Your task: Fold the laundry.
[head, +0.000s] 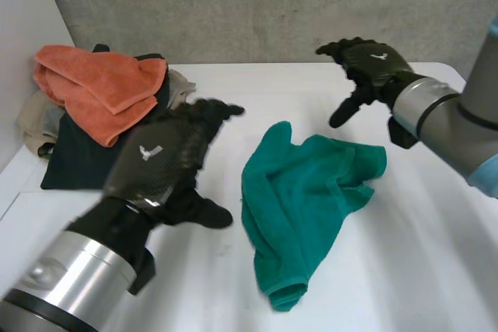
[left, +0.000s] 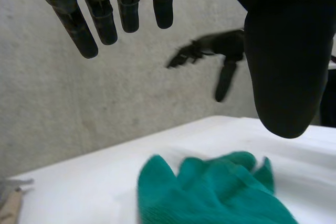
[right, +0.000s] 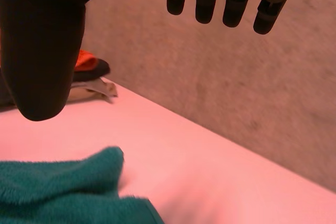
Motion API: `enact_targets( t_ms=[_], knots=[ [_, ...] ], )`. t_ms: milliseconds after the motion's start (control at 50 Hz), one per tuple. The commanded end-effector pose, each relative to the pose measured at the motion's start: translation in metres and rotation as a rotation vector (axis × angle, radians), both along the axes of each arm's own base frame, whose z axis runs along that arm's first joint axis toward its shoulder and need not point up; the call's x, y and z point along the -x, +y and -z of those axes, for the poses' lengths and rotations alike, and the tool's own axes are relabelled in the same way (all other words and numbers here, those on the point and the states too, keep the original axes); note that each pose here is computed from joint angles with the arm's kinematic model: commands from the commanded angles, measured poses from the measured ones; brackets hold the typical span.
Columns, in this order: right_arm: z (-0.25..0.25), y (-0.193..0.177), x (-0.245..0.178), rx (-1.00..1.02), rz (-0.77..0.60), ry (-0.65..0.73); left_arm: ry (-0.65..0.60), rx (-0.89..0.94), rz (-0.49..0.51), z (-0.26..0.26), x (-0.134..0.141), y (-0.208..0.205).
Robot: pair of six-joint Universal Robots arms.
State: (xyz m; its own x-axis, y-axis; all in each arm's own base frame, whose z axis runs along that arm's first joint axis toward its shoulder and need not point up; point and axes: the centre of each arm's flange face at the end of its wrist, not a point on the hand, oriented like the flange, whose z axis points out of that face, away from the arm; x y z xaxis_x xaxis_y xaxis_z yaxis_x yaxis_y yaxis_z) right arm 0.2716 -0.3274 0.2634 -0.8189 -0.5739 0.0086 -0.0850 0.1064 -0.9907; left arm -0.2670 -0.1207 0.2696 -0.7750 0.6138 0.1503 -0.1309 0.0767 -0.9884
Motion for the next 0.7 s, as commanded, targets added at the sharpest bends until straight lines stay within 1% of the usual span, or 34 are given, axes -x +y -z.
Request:
enact_targets(
  t_ms=[20, 100, 220, 340, 440, 500, 580, 600, 660, 680, 700],
  knots=[
    [0.026, 0.006, 0.002, -0.178, 0.02, 0.06, 0.015, 0.032, -0.021, -0.007, -0.012, -0.028],
    [0.049, 0.002, -0.01, -0.225, 0.015, 0.08, -0.007, 0.006, -0.015, -0.001, -0.016, -0.043],
    [0.089, -0.01, -0.031, -0.278, 0.058, 0.097, -0.034, -0.044, -0.028, 0.009, -0.02, -0.052],
    [0.114, -0.025, -0.048, -0.237, 0.104, 0.118, -0.045, -0.071, -0.06, 0.016, -0.026, -0.059],
    [0.137, -0.041, -0.06, -0.164, 0.149, 0.157, -0.042, -0.077, -0.087, 0.018, -0.031, -0.065],
    [0.146, -0.042, -0.065, -0.148, 0.147, 0.185, -0.04, -0.075, -0.099, 0.017, -0.033, -0.069],
    [0.133, -0.04, -0.072, -0.102, 0.122, 0.204, -0.034, -0.066, -0.117, 0.015, -0.036, -0.078],
    [0.113, -0.035, -0.074, -0.07, 0.108, 0.203, -0.033, -0.065, -0.117, 0.015, -0.035, -0.08],
    [0.078, -0.023, -0.073, -0.029, 0.084, 0.202, -0.026, -0.044, -0.108, 0.012, -0.032, -0.091],
    [0.053, -0.011, -0.071, 0.004, 0.059, 0.19, -0.025, -0.035, -0.107, 0.011, -0.031, -0.095],
    [0.04, -0.005, -0.071, 0.03, 0.041, 0.179, -0.024, -0.029, -0.108, 0.01, -0.03, -0.1]
  ],
)
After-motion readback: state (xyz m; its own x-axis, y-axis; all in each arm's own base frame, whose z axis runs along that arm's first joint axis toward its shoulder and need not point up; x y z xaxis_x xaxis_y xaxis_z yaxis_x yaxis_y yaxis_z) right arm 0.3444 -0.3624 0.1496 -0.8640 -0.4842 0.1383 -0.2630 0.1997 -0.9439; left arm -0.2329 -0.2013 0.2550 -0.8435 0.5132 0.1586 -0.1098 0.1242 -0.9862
